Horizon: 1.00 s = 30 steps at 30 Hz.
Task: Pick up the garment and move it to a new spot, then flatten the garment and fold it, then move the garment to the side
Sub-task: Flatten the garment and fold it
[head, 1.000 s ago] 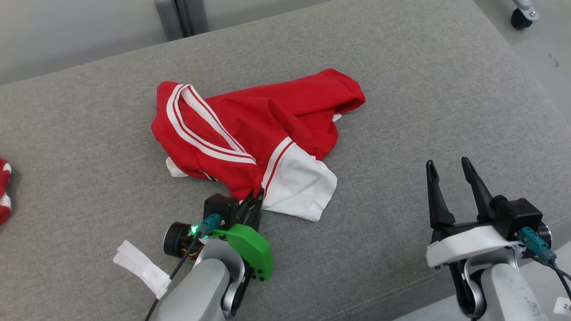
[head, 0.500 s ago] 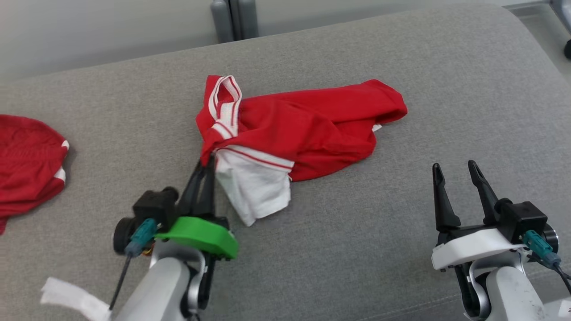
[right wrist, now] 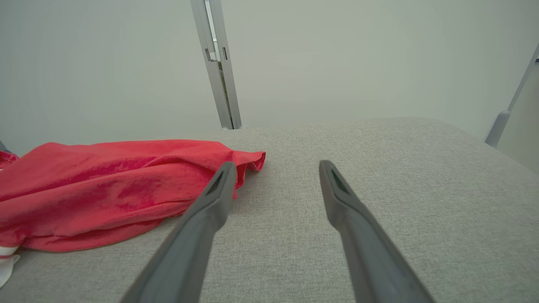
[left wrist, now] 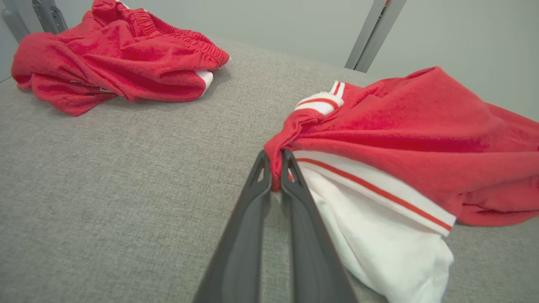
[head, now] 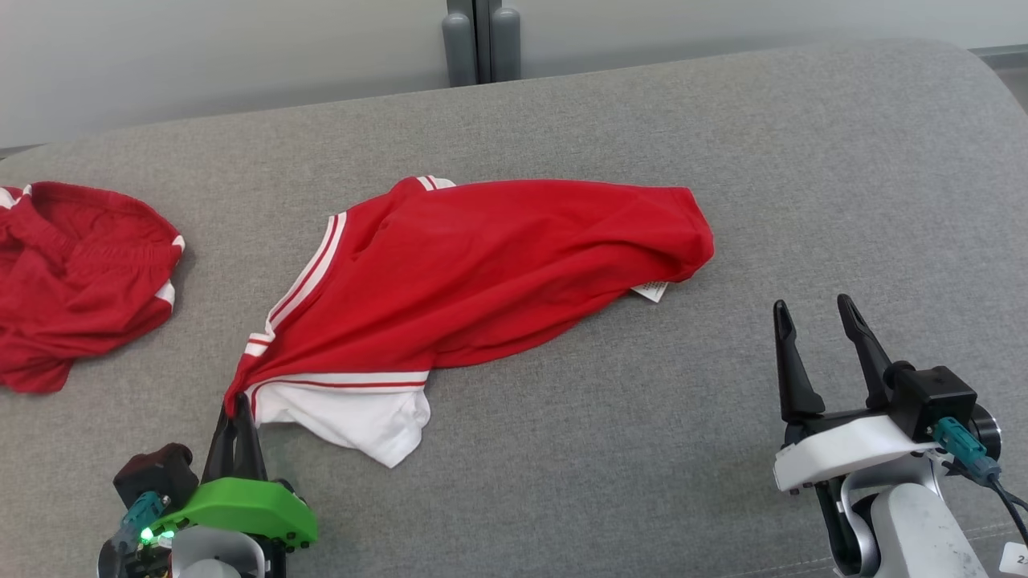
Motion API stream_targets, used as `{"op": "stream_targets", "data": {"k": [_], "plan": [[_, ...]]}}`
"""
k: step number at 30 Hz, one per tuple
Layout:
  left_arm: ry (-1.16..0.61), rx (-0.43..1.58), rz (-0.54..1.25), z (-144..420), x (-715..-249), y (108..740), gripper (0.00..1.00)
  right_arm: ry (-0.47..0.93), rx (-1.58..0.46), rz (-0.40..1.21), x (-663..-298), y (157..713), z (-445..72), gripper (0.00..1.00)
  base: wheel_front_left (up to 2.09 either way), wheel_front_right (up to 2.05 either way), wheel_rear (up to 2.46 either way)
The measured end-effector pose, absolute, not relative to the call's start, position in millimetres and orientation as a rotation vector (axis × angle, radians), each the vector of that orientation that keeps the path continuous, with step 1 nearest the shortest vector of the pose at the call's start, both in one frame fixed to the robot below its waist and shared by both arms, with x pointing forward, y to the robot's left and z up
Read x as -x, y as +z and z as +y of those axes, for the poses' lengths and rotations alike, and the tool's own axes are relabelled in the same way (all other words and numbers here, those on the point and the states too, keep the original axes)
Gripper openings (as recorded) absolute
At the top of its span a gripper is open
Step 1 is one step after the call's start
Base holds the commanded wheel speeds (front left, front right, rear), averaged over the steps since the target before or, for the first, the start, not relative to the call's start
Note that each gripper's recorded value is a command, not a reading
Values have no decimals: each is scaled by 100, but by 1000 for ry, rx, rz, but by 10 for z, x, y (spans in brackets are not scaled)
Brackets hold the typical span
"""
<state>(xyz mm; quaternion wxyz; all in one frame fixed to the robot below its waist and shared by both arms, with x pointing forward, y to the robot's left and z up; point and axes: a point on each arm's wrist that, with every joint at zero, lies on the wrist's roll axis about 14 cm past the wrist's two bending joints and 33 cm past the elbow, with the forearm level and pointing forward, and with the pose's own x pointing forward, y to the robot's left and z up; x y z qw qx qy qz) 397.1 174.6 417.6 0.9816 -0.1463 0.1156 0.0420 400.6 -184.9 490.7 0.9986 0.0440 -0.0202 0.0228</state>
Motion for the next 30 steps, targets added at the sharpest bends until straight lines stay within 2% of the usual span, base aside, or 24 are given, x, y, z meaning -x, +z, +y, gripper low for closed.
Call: {"op": "stream_targets", "data": {"k": [2,3,4,5,6,18,24,30], "plan": [[95,303,250,1763,-3952,4114,0,46,-87,-37,-4005,4895,-1850,100,0,0,0],[100,307,255,1774,-3947,4093,5,46,-84,-36,-4004,4894,-1848,100,0,0,0],[101,304,257,1784,-3945,4080,34,46,-84,-35,-4001,4891,-1850,100,0,0,0],[98,299,254,1788,-3949,4087,81,45,-84,-35,-3998,4891,-1853,100,0,0,0],[97,291,245,1791,-3960,4107,100,44,-83,-35,-3995,4894,-1857,100,0,0,0],[-9,290,-21,1576,-4102,4915,100,56,-78,-37,-3902,4914,-1816,100,0,0,0],[-69,293,-16,1378,-3939,4907,100,105,-46,-10,-3958,4835,-1663,100,0,0,0],[-101,299,32,1247,-3810,4772,100,124,-9,34,-4248,4705,-1593,100,0,0,0]]}}
